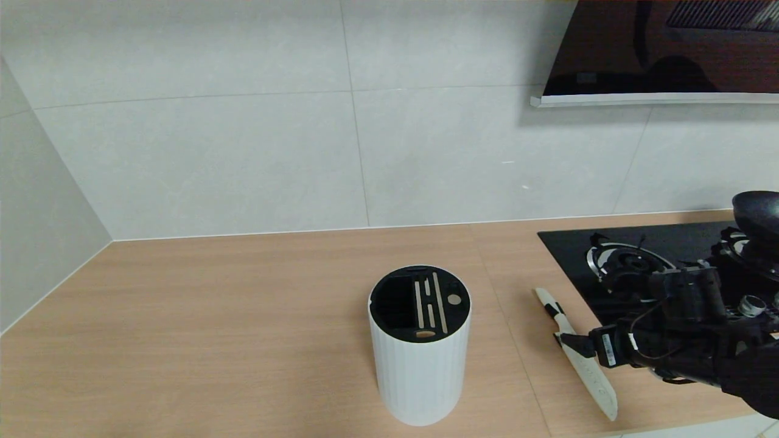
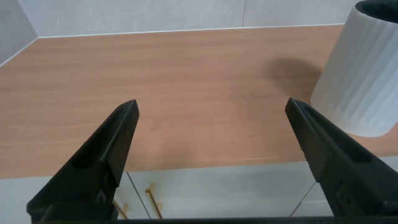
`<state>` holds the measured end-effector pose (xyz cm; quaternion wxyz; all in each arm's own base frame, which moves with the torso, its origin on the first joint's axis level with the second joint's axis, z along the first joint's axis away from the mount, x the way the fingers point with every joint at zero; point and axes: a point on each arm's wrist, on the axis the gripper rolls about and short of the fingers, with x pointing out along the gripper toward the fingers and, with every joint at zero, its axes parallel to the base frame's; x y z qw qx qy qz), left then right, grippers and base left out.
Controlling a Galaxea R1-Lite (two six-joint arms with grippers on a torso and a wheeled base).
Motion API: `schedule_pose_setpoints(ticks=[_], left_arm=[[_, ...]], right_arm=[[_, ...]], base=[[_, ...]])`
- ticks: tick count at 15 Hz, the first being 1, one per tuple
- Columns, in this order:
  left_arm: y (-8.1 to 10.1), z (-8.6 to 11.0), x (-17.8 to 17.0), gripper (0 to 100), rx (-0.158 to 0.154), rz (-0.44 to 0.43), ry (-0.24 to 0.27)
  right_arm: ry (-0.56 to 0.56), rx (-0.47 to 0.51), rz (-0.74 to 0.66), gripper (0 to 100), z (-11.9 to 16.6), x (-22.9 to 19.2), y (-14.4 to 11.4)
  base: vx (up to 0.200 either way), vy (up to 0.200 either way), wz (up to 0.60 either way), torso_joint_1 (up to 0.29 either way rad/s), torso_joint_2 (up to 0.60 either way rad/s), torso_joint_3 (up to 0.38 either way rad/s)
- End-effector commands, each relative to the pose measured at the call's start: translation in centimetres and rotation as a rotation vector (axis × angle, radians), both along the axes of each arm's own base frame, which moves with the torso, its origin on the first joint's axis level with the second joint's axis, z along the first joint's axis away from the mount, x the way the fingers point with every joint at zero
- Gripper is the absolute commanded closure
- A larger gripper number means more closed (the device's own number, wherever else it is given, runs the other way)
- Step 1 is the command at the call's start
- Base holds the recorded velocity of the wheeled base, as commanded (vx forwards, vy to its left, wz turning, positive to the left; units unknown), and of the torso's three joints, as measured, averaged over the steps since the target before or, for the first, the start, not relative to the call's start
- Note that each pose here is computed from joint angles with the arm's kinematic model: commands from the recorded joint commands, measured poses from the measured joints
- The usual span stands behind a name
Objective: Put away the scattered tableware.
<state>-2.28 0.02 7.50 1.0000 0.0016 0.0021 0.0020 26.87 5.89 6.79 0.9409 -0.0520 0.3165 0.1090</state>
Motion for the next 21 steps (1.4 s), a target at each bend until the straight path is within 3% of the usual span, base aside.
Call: schedule_pose_setpoints(ticks=[1,9,21], left_arm=[[0.0,0.0,0.0,0,0.000,0.001,0.000],[0.0,0.0,0.0,0,0.000,0.001,0.000],[0.0,0.0,0.0,0,0.000,0.001,0.000]], right_arm=[[0.054,-0.016,0.004,0,-1.8,0.5,0.3],[0.030,-0.028,-0.038,0,-6.2,2.7,0.3],[-0.028,-0.043,-0.092,0,-7.9,4.2,0.1]], base=[[0.000,0.000,0.00,0.000,0.00,0.000],[0.000,0.000,0.00,0.000,0.00,0.000],[0.000,0.000,0.00,0.000,0.00,0.000]])
